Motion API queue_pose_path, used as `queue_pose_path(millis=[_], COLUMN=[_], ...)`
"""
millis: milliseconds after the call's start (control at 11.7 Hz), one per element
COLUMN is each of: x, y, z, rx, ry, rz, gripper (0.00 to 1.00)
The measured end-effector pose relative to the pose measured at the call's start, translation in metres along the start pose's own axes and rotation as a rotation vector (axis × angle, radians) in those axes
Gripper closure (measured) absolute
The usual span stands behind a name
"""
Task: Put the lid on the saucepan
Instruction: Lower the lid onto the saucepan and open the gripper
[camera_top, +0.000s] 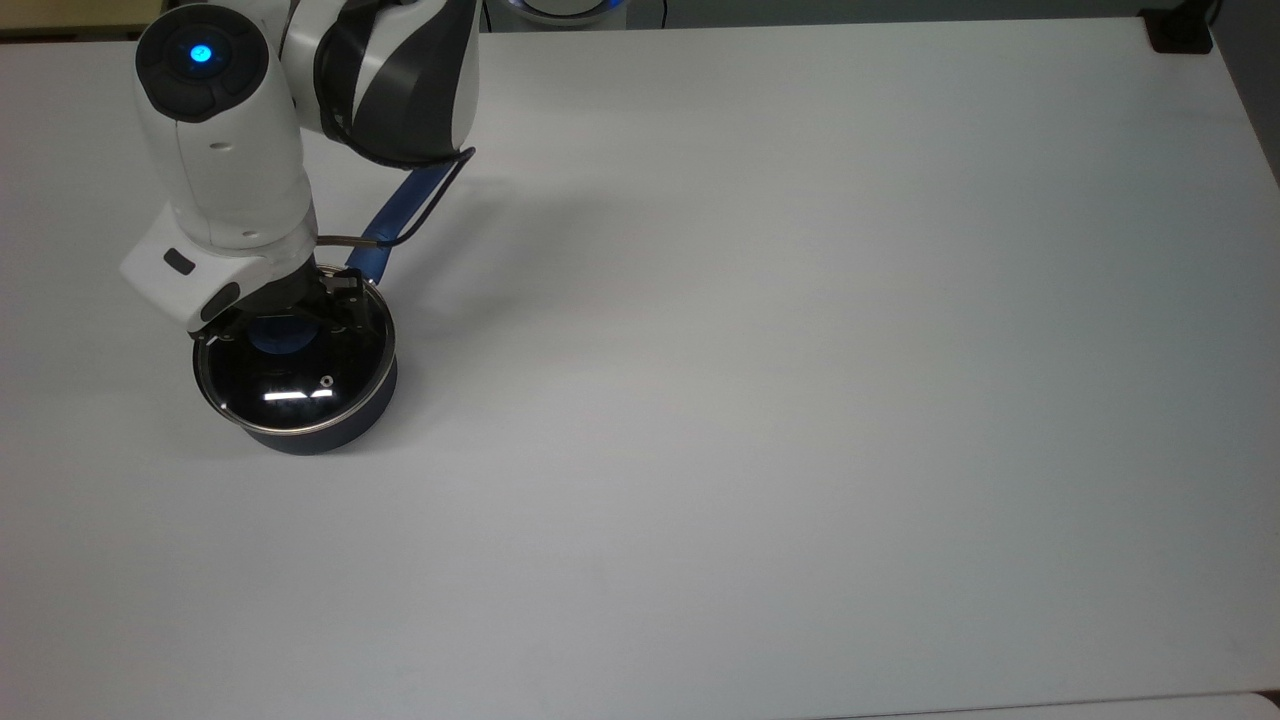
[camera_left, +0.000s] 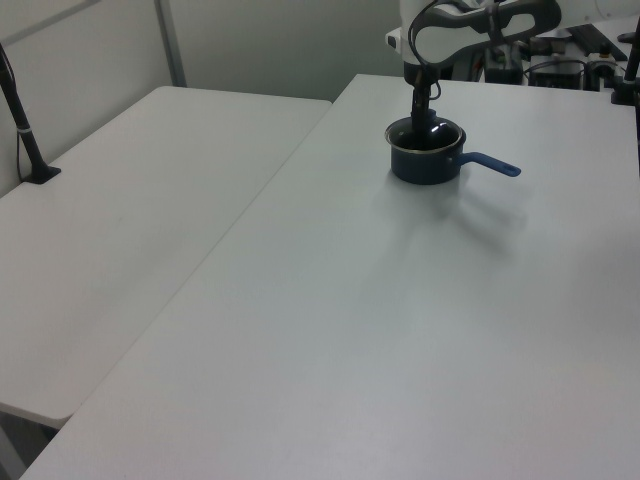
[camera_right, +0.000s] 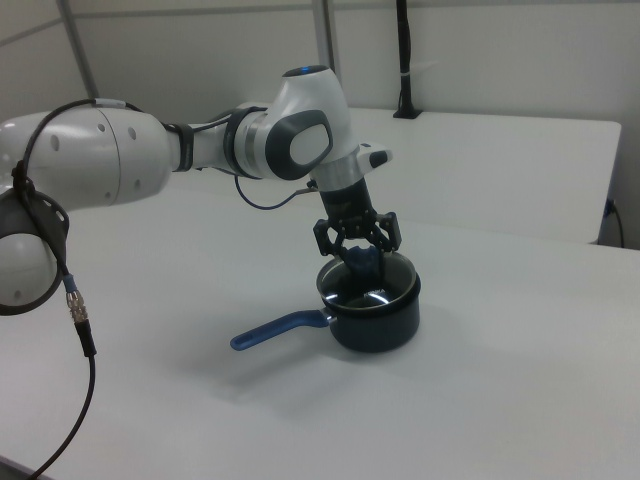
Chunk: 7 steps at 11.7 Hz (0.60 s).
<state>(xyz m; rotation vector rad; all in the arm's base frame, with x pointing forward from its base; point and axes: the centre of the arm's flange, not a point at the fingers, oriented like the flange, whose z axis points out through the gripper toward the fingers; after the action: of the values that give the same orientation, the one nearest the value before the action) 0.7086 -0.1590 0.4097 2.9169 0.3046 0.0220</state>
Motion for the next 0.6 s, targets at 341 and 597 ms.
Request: queue_pose_path(millis=[341, 597], x=[-0.005, -0.007], y=[0.009, 0.013], z=[0.005, 0.006], rx=[-0.007, -0.009], ry=[-0.012, -0.016], rz=[-0.001, 0.004], gripper=[0.39, 0.16])
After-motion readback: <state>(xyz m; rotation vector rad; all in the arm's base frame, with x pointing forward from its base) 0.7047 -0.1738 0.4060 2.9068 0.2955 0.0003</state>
